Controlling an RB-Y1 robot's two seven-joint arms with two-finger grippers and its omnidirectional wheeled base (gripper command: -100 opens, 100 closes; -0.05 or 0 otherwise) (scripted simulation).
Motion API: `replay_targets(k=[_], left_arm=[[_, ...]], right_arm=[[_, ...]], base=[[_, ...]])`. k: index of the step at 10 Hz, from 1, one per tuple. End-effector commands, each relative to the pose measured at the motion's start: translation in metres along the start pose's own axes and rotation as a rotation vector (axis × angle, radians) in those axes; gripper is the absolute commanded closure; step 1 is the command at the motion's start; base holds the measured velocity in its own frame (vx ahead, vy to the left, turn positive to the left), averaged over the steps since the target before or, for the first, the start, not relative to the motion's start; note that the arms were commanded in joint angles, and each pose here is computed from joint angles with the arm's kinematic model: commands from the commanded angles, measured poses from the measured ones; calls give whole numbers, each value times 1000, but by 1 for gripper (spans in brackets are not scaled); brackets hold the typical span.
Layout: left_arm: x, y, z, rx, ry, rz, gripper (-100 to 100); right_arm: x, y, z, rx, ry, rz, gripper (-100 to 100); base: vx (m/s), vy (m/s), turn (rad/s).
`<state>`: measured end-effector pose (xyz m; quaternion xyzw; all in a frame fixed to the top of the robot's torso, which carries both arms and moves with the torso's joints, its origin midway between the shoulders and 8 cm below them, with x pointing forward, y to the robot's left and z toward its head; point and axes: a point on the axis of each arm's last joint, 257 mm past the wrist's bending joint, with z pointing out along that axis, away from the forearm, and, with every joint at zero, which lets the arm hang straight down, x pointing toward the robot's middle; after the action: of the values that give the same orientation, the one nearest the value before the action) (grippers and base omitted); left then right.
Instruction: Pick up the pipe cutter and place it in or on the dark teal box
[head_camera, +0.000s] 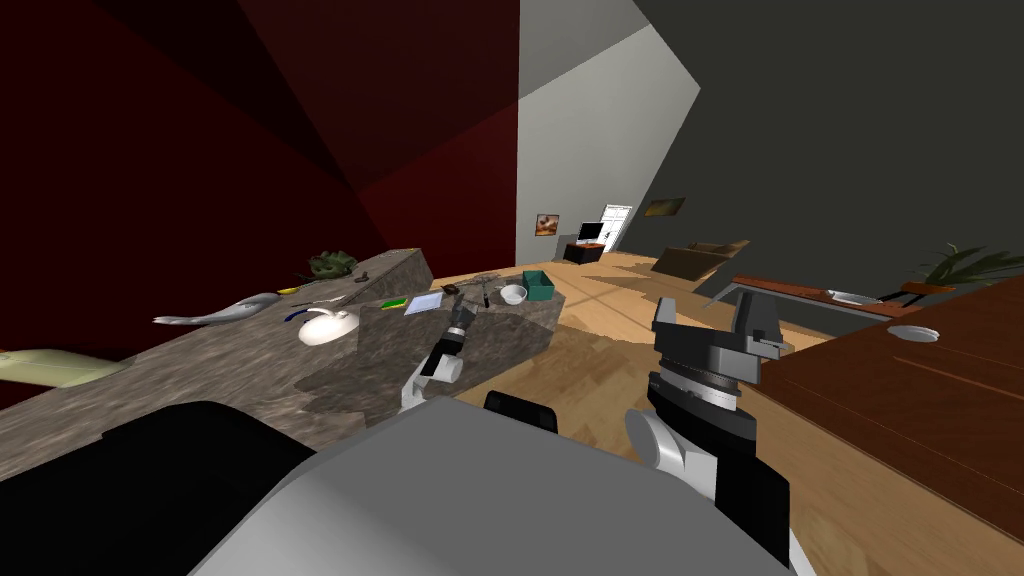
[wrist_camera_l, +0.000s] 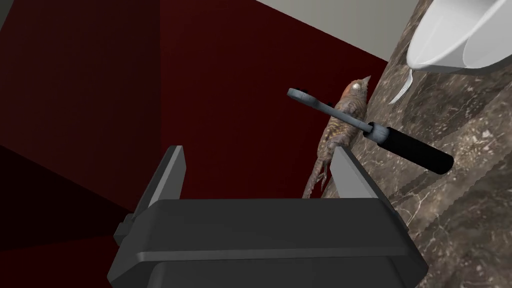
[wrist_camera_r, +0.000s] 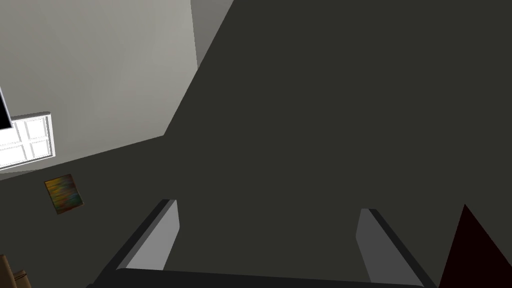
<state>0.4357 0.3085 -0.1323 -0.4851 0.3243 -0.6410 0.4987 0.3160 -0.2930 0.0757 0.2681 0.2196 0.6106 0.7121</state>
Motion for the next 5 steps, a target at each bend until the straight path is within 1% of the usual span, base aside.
replay_targets(k=[1, 3, 5], left_arm=[[-6, 9, 2, -23, -20, -64, -100], [-13, 20, 2, -45, -47, -152, -100], [-19, 30, 1, -62, -78, -251, -100]], right_arm=[[0, 0, 0, 0, 0, 0, 0], [0, 0, 0, 0, 0, 0, 0], [0, 0, 0, 0, 0, 0, 0]], base=[[56, -42, 72], [86, -52, 74], [127, -49, 86]])
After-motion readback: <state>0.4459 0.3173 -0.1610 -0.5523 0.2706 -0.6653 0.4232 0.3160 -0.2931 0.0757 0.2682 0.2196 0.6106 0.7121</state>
